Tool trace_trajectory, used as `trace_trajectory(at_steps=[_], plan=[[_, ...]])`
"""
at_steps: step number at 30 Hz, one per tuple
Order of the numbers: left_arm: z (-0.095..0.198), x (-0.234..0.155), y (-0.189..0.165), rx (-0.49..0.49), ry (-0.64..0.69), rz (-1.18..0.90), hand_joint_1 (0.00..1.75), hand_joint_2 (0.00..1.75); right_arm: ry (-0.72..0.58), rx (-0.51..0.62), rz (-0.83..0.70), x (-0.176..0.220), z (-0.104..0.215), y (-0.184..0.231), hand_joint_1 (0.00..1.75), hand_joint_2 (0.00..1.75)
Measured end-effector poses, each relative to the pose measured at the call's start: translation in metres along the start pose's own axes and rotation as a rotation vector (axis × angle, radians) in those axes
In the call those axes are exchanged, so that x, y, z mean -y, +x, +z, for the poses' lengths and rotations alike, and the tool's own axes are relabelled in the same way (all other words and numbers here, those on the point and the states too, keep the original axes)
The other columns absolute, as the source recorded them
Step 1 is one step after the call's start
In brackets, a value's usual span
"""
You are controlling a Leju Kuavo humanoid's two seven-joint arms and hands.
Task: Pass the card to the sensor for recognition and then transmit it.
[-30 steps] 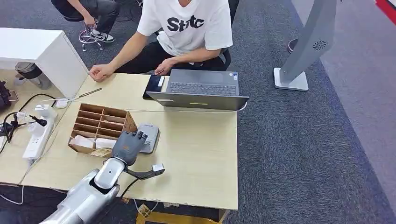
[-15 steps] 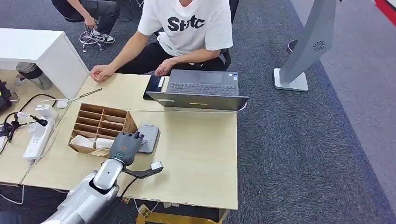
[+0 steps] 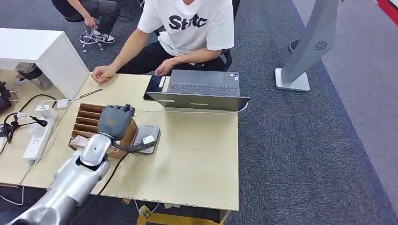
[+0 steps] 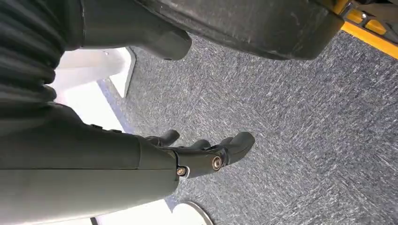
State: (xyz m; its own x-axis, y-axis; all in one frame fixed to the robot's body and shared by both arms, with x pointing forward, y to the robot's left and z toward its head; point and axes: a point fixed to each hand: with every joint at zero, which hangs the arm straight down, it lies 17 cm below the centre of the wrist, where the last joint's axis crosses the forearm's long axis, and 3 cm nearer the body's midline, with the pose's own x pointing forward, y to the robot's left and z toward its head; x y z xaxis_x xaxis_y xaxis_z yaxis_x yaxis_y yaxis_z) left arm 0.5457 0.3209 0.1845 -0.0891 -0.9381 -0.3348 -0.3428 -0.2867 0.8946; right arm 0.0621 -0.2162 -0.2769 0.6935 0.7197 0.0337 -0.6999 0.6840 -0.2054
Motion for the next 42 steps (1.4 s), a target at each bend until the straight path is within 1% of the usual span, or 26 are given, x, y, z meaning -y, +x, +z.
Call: trace_trajectory(at_steps=[5,8,11,15,19,21,22,23,28,31,38,40,42], plan=[[-0.03,-0.049,-0.036,-0.029,0.093,-0.073,1.75,1.75,-0.001,0.001,0.005,0.0,0.0,0.0,0.0,1.75],[-0.04,-0.074,-0.056,-0.043,0.137,-0.115,1.75,1.75,0.0,0.001,0.006,0.0,0.0,0.0,0.0,1.75],[-0.046,-0.094,-0.076,-0.061,0.174,-0.147,1.75,1.75,0.0,0.001,0.007,0.0,0.0,0.0,0.0,1.75],[-0.05,-0.118,-0.105,-0.115,0.215,-0.15,1.75,1.75,-0.001,-0.001,0.01,0.0,0.0,0.0,0.0,1.75],[-0.05,-0.13,-0.131,-0.154,0.228,-0.159,1.75,1.75,-0.003,-0.004,0.013,0.001,0.0,-0.001,0.0,1.75],[-0.049,-0.133,-0.137,-0.165,0.236,-0.154,1.75,1.75,-0.003,-0.004,0.012,0.001,0.0,0.0,0.0,1.75],[-0.048,-0.135,-0.14,-0.174,0.244,-0.151,1.55,1.75,-0.003,-0.004,0.012,0.001,0.0,0.0,0.0,1.75],[-0.047,-0.136,-0.143,-0.184,0.252,-0.146,0.0,1.75,-0.004,-0.004,0.011,0.001,0.0,-0.001,0.0,1.75],[-0.038,-0.15,-0.148,-0.212,0.338,-0.097,0.0,1.75,-0.008,-0.006,0.004,0.002,0.0,-0.001,0.0,1.75],[-0.031,-0.151,-0.143,-0.218,0.362,-0.061,0.0,1.75,-0.007,-0.007,0.001,0.002,0.0,-0.001,0.0,1.75],[-0.018,-0.146,-0.134,-0.213,0.366,-0.03,0.0,1.75,-0.005,-0.014,-0.006,0.001,0.0,-0.002,0.0,1.75],[-0.011,-0.144,-0.125,-0.192,0.365,0.019,0.0,1.75,-0.004,-0.018,-0.014,0.001,0.0,-0.002,0.0,1.75],[-0.004,-0.136,-0.108,-0.158,0.322,0.111,0.0,1.75,-0.004,-0.021,-0.024,0.001,0.0,-0.003,0.0,1.75]])
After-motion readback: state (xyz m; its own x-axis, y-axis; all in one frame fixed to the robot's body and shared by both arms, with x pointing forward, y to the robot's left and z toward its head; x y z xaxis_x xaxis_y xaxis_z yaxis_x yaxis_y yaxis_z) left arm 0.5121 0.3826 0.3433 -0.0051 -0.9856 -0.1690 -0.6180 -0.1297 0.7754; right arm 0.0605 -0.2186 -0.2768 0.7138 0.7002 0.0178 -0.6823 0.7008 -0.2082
